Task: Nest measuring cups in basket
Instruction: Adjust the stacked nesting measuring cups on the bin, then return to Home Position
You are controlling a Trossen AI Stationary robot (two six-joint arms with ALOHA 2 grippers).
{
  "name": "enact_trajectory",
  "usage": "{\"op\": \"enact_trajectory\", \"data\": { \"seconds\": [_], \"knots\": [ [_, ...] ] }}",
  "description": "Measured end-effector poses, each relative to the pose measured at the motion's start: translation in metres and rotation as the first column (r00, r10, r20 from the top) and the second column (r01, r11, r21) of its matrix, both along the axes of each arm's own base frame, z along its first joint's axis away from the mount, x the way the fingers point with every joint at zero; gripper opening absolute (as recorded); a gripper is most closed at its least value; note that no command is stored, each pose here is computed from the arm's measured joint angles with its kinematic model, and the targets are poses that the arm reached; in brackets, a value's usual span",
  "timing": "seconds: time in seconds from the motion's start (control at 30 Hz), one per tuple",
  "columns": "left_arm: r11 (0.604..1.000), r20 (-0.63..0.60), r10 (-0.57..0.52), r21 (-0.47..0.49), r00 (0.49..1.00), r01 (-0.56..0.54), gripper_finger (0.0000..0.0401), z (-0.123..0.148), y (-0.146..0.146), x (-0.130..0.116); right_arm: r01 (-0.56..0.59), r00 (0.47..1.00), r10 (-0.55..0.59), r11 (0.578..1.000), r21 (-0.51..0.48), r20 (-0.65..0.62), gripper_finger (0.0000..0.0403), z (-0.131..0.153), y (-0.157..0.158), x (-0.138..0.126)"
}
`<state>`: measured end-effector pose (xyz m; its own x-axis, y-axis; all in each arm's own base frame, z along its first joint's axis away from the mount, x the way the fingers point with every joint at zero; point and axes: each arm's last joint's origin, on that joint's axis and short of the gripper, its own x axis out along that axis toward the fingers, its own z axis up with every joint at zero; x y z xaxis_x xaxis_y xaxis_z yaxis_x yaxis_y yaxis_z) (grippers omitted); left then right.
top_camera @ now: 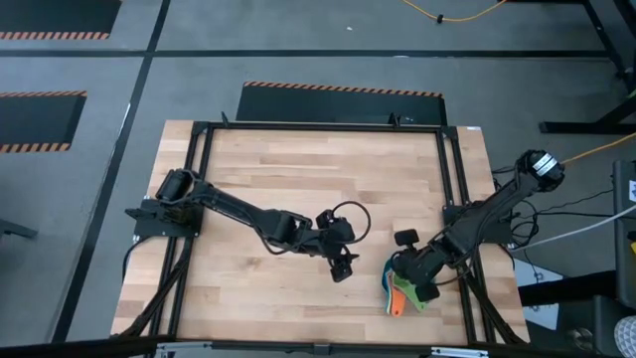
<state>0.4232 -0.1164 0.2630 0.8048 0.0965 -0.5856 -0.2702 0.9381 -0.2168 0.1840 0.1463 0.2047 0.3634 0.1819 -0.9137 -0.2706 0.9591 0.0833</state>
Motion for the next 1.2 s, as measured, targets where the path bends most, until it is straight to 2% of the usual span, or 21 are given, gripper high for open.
{"op": "enact_trajectory", "data": {
  "seconds": [0.17, 0.4, 0.53, 0.67, 0.87, 1.1, 1.2],
  "knots": [
    [1.0, 0.001, -0.007, -0.002, 1.0, 0.007, 0.0256, 0.0, -0.004, -0.001, 0.008, 1.0, -0.008, 1.0, -0.026, -0.001, 0.0112, -0.006, 0.003, 0.004],
    [1.0, 0.011, -0.011, -0.004, 1.0, 0.011, 0.0256, 0.001, -0.006, -0.001, 0.004, 1.0, -0.004, 1.0, -0.006, -0.005, 0.0112, 0.001, 0.0, 0.0],
    [1.0, 0.02, -0.007, 0.004, 1.0, 0.007, 0.0256, 0.002, -0.006, -0.001, 0.001, 0.999, -0.003, 0.999, 0.043, 0.053, 0.0112, 0.026, 0.0, 0.0],
    [1.0, 0.057, -0.007, 0.012, 0.998, 0.007, 0.0256, 0.019, -0.004, -0.007, -0.007, 0.996, 0.001, 0.998, 0.064, 0.086, 0.0112, 0.055, -0.002, -0.002],
    [0.993, 0.137, -0.039, 0.115, 0.99, 0.023, 0.0256, 0.065, -0.004, -0.035, -0.07, 0.985, 0.058, 0.995, 0.074, 0.164, 0.0112, 0.105, -0.007, -0.009],
    [0.952, 0.235, -0.021, 0.301, 0.972, -0.052, 0.0256, 0.129, -0.009, -0.096, -0.128, 0.949, 0.083, 0.983, 0.133, 0.305, 0.0112, 0.163, -0.017, -0.022],
    [0.939, 0.226, -0.06, 0.343, 0.972, -0.022, 0.0256, 0.147, -0.008, -0.124, -0.158, 0.926, 0.091, 0.975, 0.157, 0.366, 0.0112, 0.182, -0.022, -0.028]
  ]
}}
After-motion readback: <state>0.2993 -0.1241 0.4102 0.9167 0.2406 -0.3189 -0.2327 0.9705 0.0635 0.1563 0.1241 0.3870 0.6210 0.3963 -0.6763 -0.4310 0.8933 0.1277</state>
